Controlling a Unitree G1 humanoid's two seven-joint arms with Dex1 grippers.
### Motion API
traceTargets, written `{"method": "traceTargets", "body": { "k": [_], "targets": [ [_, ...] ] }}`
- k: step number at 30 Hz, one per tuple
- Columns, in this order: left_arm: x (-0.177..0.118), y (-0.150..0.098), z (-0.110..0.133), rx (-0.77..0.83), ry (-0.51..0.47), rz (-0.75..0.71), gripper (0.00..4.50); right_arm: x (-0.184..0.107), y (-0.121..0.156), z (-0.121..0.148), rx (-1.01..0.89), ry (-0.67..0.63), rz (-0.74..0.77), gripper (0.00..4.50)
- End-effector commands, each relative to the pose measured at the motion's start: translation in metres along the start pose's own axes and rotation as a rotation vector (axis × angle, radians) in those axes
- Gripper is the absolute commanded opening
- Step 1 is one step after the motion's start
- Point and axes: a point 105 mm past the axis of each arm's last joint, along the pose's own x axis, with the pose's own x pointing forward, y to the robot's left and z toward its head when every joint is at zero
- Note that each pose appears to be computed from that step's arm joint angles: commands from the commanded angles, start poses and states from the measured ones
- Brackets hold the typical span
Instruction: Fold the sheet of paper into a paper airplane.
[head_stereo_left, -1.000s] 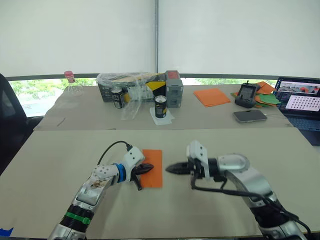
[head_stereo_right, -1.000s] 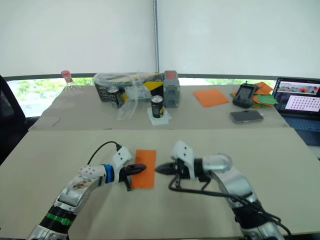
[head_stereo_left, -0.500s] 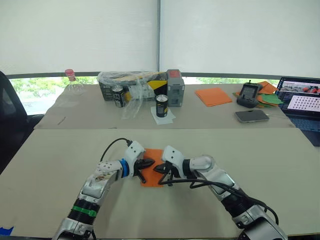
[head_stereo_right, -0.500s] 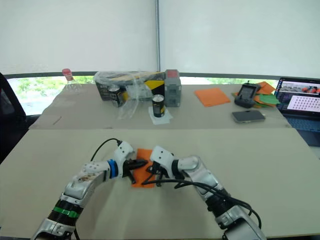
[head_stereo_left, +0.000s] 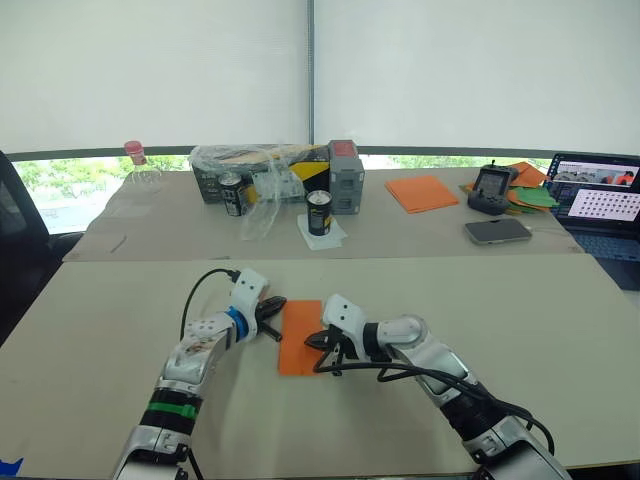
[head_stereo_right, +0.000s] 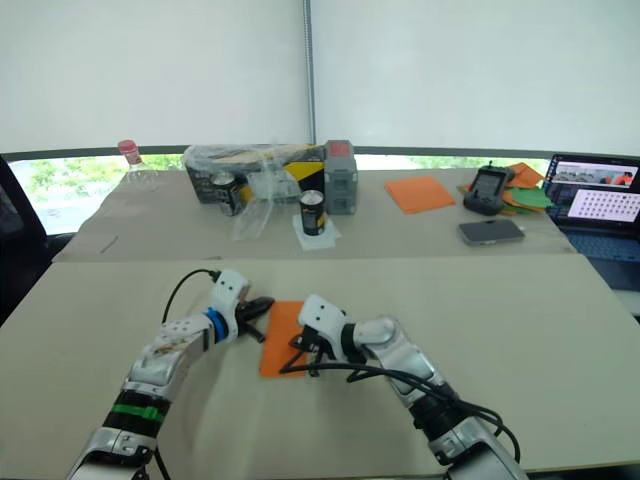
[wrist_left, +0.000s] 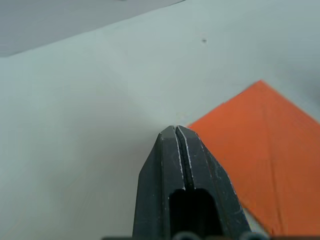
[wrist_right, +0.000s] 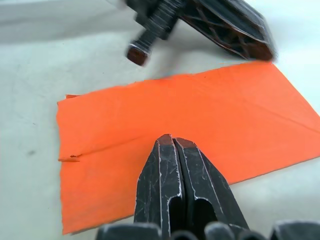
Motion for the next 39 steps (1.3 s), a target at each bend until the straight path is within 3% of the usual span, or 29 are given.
{"method": "traceTargets", "body": {
  "k": [1, 3, 6, 10, 15, 23, 29, 39],
  "targets": [
    [-0.012, 0.005, 0.012, -0.021, -0.116, 0.045, 0.00, 0.002, 0.003, -0.024, 0.048, 0.085, 0.002, 0.03],
    [-0.020, 0.007, 0.026, -0.028, -0.199, 0.041, 0.00, 0.002, 0.000, -0.018, 0.036, 0.060, -0.012, 0.03],
    [-0.033, 0.007, 0.034, -0.026, -0.251, 0.008, 0.00, -0.002, -0.005, -0.003, 0.005, 0.012, -0.026, 0.03],
    [-0.049, -0.004, 0.027, -0.015, -0.217, -0.099, 0.00, -0.017, -0.012, 0.029, -0.028, -0.077, -0.038, 0.03],
    [-0.062, -0.022, 0.008, -0.008, -0.117, -0.238, 0.00, -0.057, -0.019, 0.061, -0.091, -0.099, -0.060, 0.03],
    [-0.057, -0.038, 0.009, 0.005, -0.103, -0.345, 0.00, -0.083, -0.023, 0.038, -0.078, 0.027, -0.128, 0.03],
    [-0.042, -0.047, 0.013, 0.025, -0.108, -0.399, 0.00, -0.089, -0.025, 0.035, -0.053, 0.041, -0.182, 0.03],
    [-0.017, -0.081, 0.030, 0.043, -0.150, -0.558, 0.00, -0.105, -0.031, 0.032, -0.033, 0.064, -0.267, 0.03]
  ]
}}
